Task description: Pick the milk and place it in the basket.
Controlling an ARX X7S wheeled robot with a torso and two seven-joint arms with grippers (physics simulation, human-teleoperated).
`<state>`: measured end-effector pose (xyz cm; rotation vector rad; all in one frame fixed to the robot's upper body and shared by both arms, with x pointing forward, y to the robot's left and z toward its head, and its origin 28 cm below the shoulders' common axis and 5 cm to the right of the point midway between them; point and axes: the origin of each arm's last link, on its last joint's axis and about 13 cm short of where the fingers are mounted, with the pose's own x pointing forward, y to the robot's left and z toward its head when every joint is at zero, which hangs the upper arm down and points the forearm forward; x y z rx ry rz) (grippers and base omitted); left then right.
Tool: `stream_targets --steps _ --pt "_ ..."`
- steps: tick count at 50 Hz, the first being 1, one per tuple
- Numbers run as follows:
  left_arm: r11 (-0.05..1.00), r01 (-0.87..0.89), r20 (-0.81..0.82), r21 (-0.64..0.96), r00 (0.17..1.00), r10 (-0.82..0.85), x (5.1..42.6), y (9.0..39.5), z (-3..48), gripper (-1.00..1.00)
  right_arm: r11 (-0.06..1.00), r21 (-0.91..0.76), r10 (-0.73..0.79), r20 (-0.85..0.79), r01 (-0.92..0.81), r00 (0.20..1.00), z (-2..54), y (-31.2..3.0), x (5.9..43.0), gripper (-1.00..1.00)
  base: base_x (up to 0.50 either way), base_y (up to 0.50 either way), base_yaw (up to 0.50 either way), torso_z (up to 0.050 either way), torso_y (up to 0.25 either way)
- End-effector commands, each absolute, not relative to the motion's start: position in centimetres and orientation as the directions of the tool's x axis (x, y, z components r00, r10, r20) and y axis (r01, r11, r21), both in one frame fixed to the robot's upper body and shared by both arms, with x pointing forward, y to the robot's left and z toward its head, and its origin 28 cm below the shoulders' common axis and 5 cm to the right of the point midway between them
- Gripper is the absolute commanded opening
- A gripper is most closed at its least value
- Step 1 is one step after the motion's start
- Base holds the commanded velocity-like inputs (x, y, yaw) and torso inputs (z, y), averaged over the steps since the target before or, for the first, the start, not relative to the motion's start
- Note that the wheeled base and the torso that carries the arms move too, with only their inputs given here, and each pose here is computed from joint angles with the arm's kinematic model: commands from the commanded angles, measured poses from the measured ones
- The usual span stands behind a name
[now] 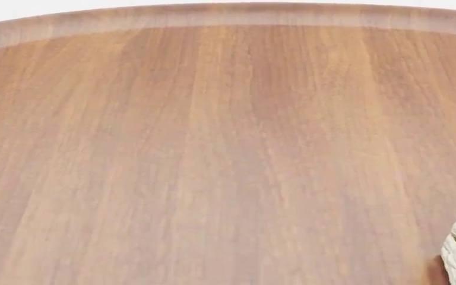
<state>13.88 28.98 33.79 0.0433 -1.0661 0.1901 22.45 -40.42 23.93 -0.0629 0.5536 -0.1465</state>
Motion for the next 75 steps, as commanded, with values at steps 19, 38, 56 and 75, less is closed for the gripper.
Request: stream_targets --steps 19,38,56,75 --pt "0.983 -0.170 0.885 -0.075 0.444 0.144 13.8 29.2 33.9 1.00 0.989 -0.101 -0.145 -0.496 0.109 0.856 24.5 -40.4 22.5 -1.00 0.00 0.00 0.00 0.000 -0.097" --pt "0.981 -0.177 0.886 -0.077 0.440 0.149 13.7 29.2 33.8 1.00 0.989 -0.109 -0.146 -0.502 0.105 0.853 24.3 -40.4 22.3 1.00 0.00 0.00 0.00 0.000 0.000" --pt "0.981 -0.180 0.886 -0.076 0.439 0.149 13.7 29.3 33.9 1.00 0.989 -0.107 -0.144 -0.491 0.105 0.859 24.4 -40.4 22.4 1.00 0.00 0.00 0.00 0.000 0.000" --pt "0.981 -0.179 0.886 -0.074 0.440 0.147 13.8 29.2 33.8 1.00 0.986 -0.085 -0.164 -0.318 0.144 0.934 27.1 -40.5 23.6 1.00 0.00 0.00 0.00 0.000 0.000"
